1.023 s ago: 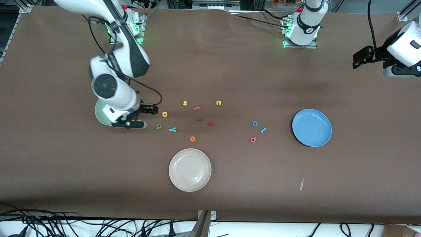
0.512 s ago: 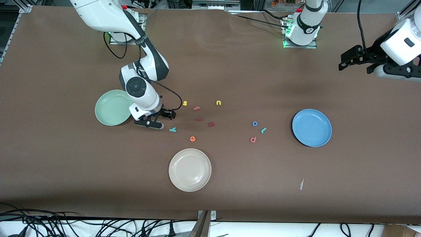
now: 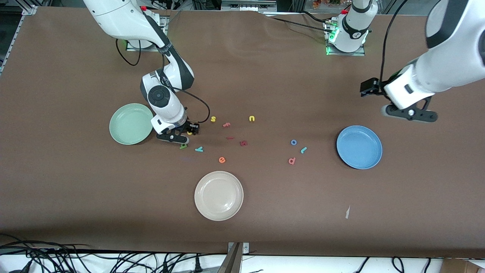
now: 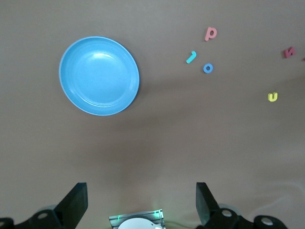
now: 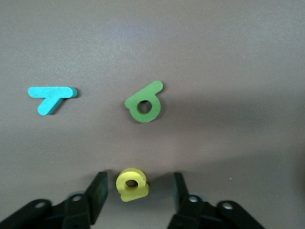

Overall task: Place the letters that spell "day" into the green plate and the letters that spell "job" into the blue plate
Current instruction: 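Place the yellow letter on the green plate while the left gripper reaches out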

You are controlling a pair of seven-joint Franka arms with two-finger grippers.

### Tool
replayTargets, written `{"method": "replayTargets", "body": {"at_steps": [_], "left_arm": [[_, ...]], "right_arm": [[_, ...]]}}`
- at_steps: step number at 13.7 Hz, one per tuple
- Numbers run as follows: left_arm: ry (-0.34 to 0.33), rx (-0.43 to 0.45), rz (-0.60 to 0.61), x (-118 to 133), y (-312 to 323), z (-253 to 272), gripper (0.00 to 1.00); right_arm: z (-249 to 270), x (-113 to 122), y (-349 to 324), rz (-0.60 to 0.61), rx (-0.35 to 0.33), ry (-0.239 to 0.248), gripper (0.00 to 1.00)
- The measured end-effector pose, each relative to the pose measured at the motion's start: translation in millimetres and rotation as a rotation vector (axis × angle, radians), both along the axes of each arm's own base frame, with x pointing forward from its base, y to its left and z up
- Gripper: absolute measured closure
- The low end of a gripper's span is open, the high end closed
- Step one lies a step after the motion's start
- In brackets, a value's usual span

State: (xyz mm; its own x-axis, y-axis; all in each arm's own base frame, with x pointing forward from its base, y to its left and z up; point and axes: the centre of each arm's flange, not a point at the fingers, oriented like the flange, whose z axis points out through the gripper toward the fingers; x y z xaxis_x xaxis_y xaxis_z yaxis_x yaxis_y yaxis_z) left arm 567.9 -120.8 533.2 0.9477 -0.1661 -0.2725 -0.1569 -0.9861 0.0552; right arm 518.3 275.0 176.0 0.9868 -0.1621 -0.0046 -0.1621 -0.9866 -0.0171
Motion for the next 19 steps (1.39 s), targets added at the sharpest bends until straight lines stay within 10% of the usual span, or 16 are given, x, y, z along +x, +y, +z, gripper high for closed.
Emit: {"method": "replayTargets", "body": {"at_steps": [5,9,14,19], "left_arm": [[0.012,-0.002,-0.034,20,-27,-53,0.00],[-0.071,-0.017,-0.016,30,-26,-114,0.00],[-0.167,-0.035,-0.015,26,-34,-187,0.01],[-0.248,-0.059,-0.050,23,-63,-243,0.02]], "right_arm": [[2,1,-1,0.001,0.000,-0.006,0.73],[21,13,-15,0.015,-0.024,-0.003,0.73],[108,49,-132,0.162,-0.117,0.114,0.73],[50,16,-219,0.182,-0.135,0.130,0.70]]}}
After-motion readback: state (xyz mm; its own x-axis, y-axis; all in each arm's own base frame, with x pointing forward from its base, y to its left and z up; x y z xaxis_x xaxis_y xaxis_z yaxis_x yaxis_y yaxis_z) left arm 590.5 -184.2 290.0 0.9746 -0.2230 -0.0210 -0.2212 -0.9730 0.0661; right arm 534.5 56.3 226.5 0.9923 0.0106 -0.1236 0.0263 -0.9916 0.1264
